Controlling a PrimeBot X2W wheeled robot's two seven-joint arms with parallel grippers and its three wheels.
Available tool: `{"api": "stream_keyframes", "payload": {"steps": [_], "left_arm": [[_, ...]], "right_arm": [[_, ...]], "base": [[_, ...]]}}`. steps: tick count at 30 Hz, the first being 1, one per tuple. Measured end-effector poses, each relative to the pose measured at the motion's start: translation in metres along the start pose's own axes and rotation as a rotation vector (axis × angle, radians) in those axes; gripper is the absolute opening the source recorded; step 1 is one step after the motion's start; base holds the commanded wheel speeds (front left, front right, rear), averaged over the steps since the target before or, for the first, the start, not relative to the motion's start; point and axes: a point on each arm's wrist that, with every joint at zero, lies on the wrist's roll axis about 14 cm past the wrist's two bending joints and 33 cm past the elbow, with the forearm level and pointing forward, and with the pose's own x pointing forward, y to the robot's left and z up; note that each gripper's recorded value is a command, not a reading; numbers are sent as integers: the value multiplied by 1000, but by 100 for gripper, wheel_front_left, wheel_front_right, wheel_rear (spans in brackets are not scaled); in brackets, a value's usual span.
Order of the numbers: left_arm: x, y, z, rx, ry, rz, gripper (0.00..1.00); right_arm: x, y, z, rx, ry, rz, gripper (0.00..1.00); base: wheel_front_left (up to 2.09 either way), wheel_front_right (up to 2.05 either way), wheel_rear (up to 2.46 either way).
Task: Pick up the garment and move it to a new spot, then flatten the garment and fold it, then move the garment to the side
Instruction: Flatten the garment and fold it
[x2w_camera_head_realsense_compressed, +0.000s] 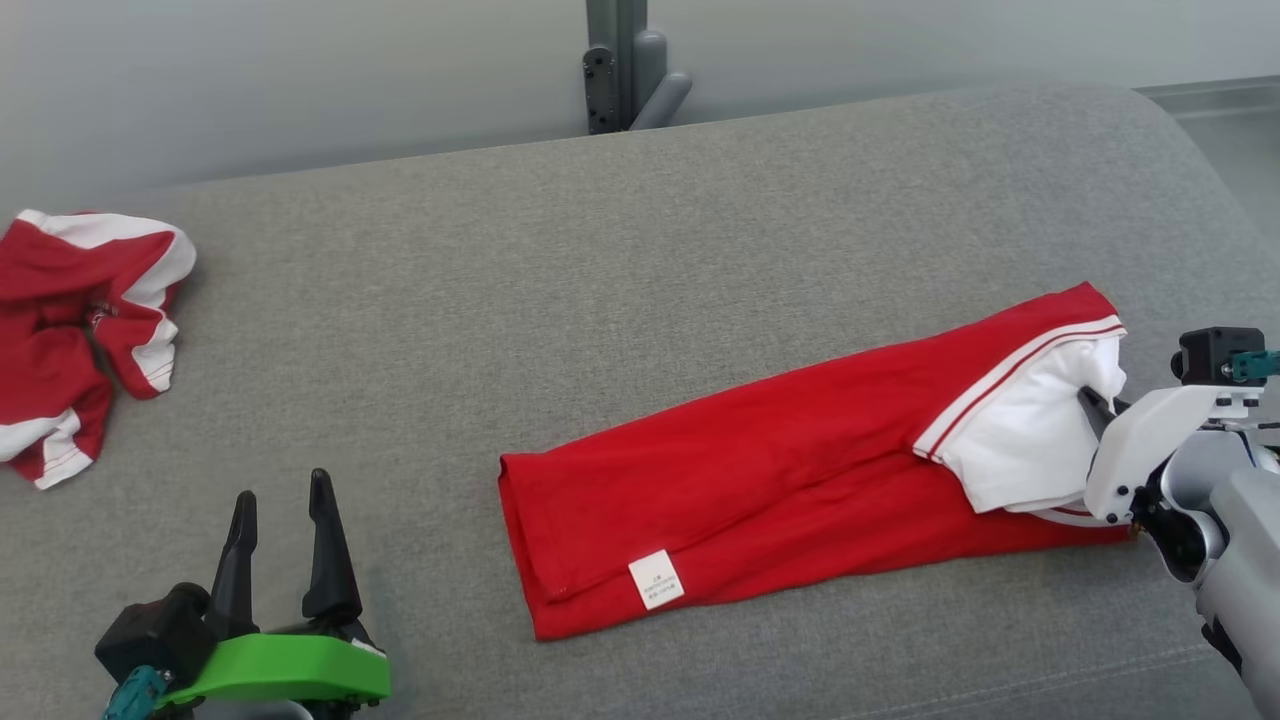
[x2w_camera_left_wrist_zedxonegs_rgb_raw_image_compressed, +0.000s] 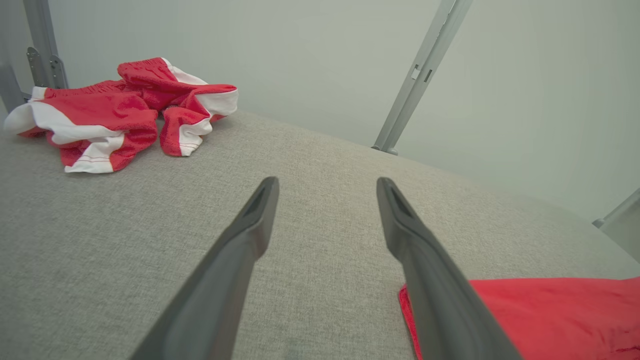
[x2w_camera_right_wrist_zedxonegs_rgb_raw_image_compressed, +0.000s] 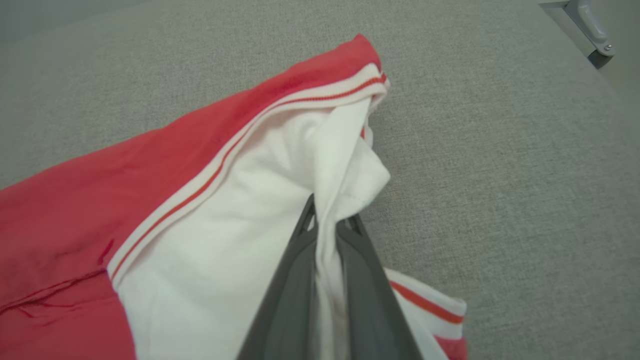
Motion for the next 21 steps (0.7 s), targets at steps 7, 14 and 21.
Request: {"api": "stream_keyframes", "payload": {"steps": [7,14,21], "left_arm": [[11,-17,-14,4,37,-49,100],[15,-26,-15,6,39,-77,100],[12,-23,-11,4,27,-69,100]], "right_arm": [[-8,12,15,27,-70,51,0],[-18,62,24,-13,-121,204,0],[-35,132,23,-48,-140,401,0]], "base": [[0,0,0],[0,0,0],[0,0,0]]}}
